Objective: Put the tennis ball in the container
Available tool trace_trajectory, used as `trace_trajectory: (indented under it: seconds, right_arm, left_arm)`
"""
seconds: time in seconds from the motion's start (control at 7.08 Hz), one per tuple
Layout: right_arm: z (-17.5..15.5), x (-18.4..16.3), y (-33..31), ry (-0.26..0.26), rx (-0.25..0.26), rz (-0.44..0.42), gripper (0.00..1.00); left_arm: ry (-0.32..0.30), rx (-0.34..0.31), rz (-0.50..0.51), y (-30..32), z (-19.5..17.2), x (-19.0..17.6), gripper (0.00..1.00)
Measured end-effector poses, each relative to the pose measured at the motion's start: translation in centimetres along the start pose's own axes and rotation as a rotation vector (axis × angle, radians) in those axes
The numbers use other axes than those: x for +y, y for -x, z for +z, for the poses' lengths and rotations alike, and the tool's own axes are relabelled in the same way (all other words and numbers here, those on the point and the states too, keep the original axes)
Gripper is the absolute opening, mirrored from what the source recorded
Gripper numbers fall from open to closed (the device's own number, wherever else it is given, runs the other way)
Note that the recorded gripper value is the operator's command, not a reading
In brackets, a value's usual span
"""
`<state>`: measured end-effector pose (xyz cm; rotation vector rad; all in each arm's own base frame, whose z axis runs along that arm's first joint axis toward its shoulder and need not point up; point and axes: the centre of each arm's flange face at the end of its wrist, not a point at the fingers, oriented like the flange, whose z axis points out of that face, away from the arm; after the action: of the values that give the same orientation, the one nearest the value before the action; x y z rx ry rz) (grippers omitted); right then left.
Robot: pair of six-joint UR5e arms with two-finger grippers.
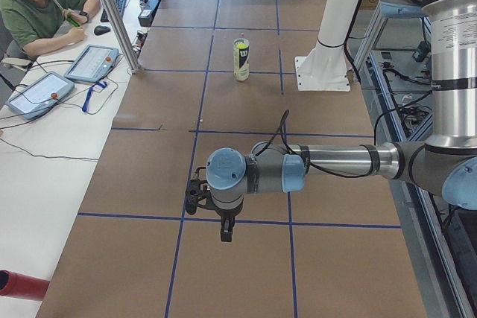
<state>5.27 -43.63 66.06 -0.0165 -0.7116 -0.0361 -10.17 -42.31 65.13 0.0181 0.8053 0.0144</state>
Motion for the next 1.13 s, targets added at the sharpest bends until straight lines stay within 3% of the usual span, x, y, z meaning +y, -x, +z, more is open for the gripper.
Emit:
trace_trajectory:
  seconds: [0.28, 1.13]
  right_arm:
    - [0.0, 0.0, 0.0, 0.001, 0.0, 0.001, 1.0]
    - [0.0, 0.0, 0.0, 0.001, 0.0, 0.001, 1.0]
  left_arm:
    - [0.009, 0.005, -0.006, -0.5, -0.7, -1.0, 1.0]
    - [-0.041, -0.006, 0.043, -2.9, -3.4, -2.4, 1.0]
